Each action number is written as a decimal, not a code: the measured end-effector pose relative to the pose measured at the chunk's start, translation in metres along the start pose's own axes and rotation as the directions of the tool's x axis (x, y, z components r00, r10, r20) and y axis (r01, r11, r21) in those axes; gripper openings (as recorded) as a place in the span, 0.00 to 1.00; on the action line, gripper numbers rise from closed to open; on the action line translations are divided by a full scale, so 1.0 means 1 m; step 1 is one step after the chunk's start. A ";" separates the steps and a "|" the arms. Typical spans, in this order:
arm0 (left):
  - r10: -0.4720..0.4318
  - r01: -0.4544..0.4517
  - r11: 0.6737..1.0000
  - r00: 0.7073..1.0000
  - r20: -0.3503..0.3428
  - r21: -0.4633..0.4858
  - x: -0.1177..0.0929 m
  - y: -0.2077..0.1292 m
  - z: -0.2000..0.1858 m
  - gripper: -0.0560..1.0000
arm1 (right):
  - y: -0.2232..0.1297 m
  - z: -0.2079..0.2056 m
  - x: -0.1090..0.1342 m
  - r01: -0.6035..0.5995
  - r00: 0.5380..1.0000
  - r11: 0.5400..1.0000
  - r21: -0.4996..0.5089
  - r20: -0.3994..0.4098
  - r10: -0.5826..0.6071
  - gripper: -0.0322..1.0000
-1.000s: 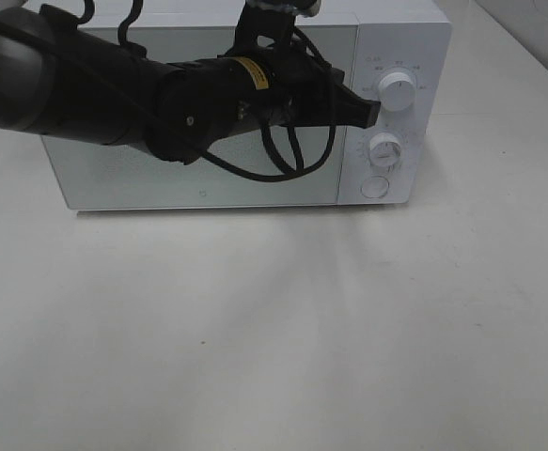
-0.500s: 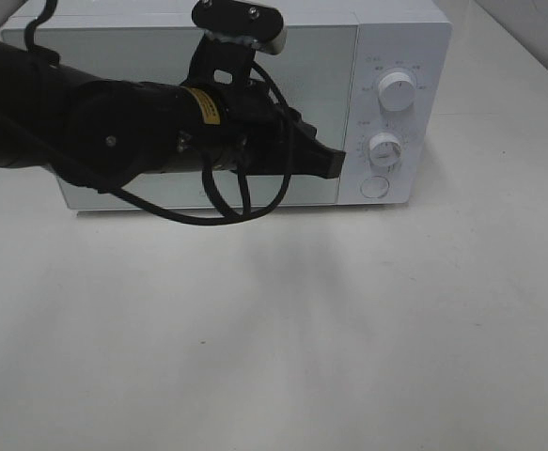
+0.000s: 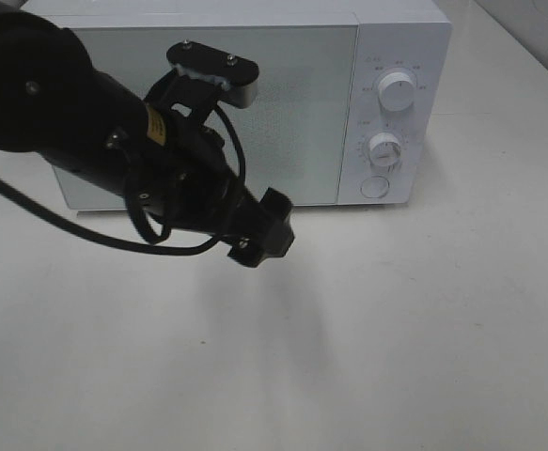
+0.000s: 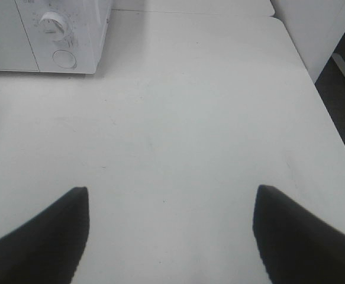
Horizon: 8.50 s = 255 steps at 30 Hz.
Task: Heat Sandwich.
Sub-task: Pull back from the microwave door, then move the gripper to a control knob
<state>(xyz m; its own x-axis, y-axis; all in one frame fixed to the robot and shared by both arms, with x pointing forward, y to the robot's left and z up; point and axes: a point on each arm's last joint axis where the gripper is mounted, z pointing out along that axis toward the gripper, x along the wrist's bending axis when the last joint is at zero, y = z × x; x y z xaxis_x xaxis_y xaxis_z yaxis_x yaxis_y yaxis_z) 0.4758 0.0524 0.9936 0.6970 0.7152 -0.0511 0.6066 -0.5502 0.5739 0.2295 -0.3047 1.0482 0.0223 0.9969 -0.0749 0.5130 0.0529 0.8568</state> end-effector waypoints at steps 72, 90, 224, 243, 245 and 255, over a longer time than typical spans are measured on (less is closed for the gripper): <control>-0.495 0.446 0.869 0.767 -0.409 -0.215 0.047 -0.217 -0.215 0.98 | 0.000 0.000 0.000 0.000 1.000 1.000 0.000 0.000 0.000 0.75; -0.580 0.281 0.768 0.686 -0.440 -0.575 0.007 -0.250 -0.249 0.98 | 0.000 0.000 0.000 0.000 1.000 1.000 0.000 0.000 0.000 0.75; -0.579 0.281 0.767 0.689 -0.436 -0.576 0.006 -0.250 -0.248 0.98 | 0.065 0.230 0.050 -0.054 0.995 0.961 -0.273 -0.097 0.028 0.77; -0.579 0.281 0.767 0.689 -0.436 -0.576 0.006 -0.250 -0.248 0.98 | 0.037 0.234 0.114 -0.053 0.996 0.946 -0.320 -0.083 0.028 0.77; -0.579 0.281 0.767 0.689 -0.436 -0.576 0.006 -0.250 -0.248 0.98 | 0.036 0.234 0.116 -0.054 0.996 0.946 -0.321 -0.079 0.030 0.77; -0.579 0.281 0.767 0.689 -0.436 -0.576 0.006 -0.250 -0.248 0.98 | 0.017 0.235 0.134 -0.026 0.998 0.957 -0.290 -0.054 0.011 0.77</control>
<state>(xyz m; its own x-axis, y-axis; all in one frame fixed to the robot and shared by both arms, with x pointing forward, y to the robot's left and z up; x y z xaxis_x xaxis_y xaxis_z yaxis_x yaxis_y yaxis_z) 0.2339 0.3013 1.0531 -0.0377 0.9992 -0.0117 0.4413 0.0271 0.8970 0.4428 -0.1839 0.9329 -0.0189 0.9991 -0.0381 0.2417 0.0416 0.9695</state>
